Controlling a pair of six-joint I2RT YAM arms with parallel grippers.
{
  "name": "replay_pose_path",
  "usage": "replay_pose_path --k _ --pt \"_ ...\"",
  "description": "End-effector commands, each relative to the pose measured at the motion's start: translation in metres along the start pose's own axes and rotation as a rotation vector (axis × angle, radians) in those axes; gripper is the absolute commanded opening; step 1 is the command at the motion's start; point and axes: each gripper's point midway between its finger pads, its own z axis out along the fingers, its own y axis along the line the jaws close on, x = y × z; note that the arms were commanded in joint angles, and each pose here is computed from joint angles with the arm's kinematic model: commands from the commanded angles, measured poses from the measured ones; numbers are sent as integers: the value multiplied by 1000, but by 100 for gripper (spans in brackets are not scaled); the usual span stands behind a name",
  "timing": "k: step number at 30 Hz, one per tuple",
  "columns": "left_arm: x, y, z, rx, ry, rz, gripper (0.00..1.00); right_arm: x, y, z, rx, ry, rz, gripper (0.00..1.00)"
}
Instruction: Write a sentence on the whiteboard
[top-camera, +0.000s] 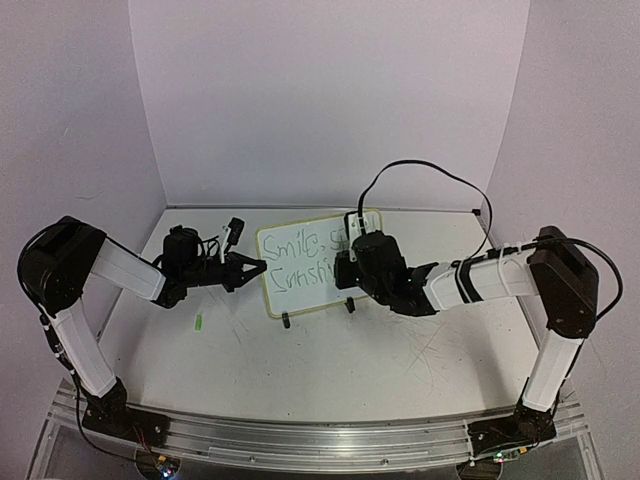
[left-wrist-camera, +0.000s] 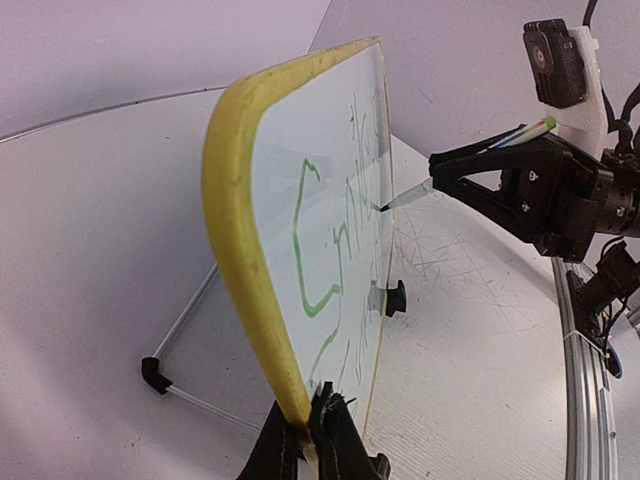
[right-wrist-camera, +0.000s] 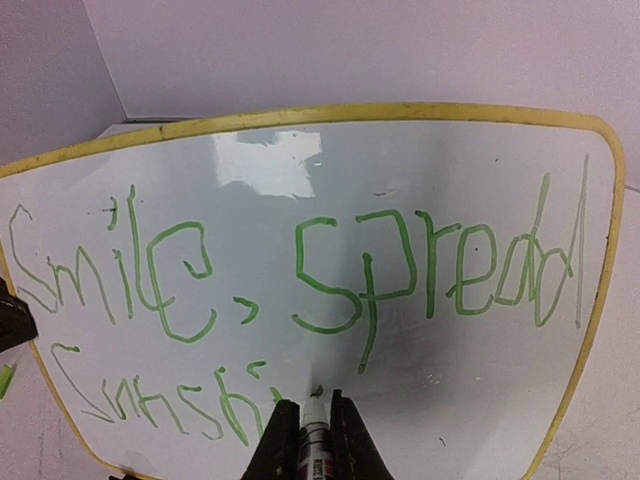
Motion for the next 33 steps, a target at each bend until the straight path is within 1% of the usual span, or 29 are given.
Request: replay_pose_path --k 1,8,12,26,33 --pt "36 28 0 -126 109 23 0 20 -7 4 23 40 9 0" --pt "37 29 0 -127 110 21 0 39 -7 1 21 76 19 0" --pt "37 28 0 -126 110 22 0 40 -6 3 23 78 18 0" --pt "36 27 -1 -126 109 22 0 -18 -6 6 47 -42 0 0" --pt "37 28 -1 -128 110 21 0 -24 -16 6 78 -55 -2 0"
